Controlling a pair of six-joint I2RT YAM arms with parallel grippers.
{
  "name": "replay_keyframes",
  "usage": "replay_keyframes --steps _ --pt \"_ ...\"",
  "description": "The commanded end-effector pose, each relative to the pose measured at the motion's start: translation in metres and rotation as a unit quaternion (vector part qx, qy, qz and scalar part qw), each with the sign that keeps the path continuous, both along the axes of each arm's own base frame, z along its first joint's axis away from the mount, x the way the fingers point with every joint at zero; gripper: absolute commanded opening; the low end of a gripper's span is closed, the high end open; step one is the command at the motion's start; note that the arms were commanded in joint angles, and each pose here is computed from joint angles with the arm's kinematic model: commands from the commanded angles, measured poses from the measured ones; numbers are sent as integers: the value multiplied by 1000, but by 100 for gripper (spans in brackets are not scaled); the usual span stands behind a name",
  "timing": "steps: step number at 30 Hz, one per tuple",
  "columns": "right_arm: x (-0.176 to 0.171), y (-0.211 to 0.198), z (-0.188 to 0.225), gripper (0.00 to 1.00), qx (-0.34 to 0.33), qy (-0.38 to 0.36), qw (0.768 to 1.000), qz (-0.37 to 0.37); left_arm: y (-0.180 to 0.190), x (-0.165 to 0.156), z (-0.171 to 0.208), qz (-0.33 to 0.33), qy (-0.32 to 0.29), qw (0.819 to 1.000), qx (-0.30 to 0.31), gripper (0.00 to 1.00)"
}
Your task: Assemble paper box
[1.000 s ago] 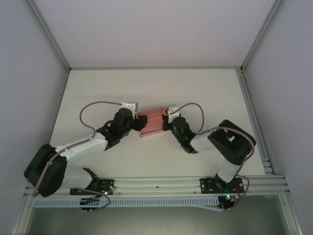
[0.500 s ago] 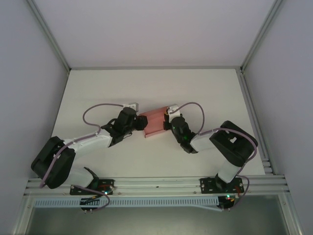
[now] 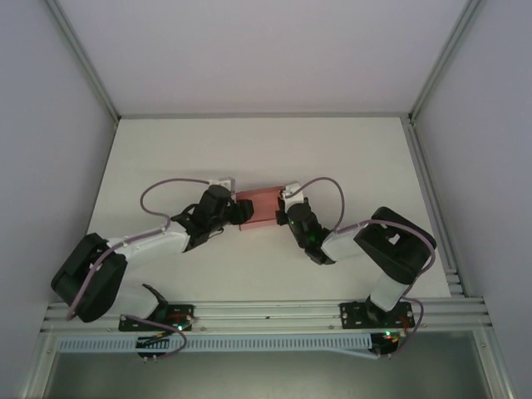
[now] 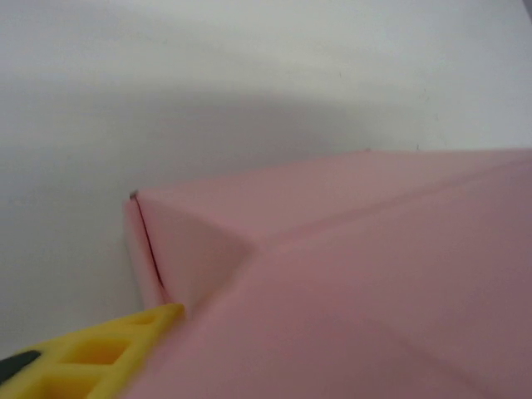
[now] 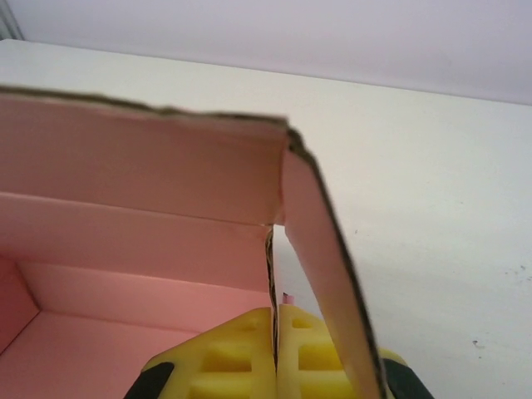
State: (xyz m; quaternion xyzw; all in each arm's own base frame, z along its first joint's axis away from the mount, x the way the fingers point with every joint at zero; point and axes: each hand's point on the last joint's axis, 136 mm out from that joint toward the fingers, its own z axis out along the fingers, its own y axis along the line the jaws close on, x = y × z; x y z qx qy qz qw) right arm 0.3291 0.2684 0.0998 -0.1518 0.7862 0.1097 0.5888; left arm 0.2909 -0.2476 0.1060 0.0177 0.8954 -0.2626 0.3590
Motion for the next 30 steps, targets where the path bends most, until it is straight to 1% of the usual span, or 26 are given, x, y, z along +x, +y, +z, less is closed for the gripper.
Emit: replay_keyframes --steps 1,5,6,8,10,14,16,18,21,23,26,27,28,30 --pt "-24 -12 -50 5 -79 63 995 19 5 -18 10 -30 -16 999 11 70" --pt "-31 -22 -58 4 -104 68 992 1 6 -31 21 -57 -15 998 27 98" --pt "-33 -23 -59 5 -106 67 992 1 6 -35 22 -65 -11 997 33 100" --pt "-37 -23 -62 7 -114 67 991 4 6 -42 25 -72 -1 997 34 100" --pt "-39 -25 -64 7 -124 68 990 1 10 -47 33 -65 6 998 26 100" --pt "-42 -27 -68 7 -130 67 989 -5 13 -48 74 -57 -12 998 10 100" --pt "-42 -25 -68 7 -129 66 989 -3 20 -43 93 -31 -13 999 14 100" --pt "-43 -24 -68 7 -129 66 989 -2 31 -35 99 8 3 1000 29 100" --pt "-44 -24 -67 8 -125 63 990 -3 49 -16 90 58 40 996 50 100" --pt "-45 -25 -67 8 -124 61 990 -3 55 0 76 75 60 994 45 100" --pt "-45 -24 -66 9 -124 60 991 -2 45 19 54 69 87 994 3 100" --pt "-44 -24 -65 10 -121 59 991 -3 40 22 47 65 99 993 -14 100" --pt "-44 -24 -65 10 -121 60 991 -3 30 23 40 47 110 992 -30 100" --pt "-44 -22 -61 12 -116 58 992 0 21 20 22 31 136 990 -35 100"
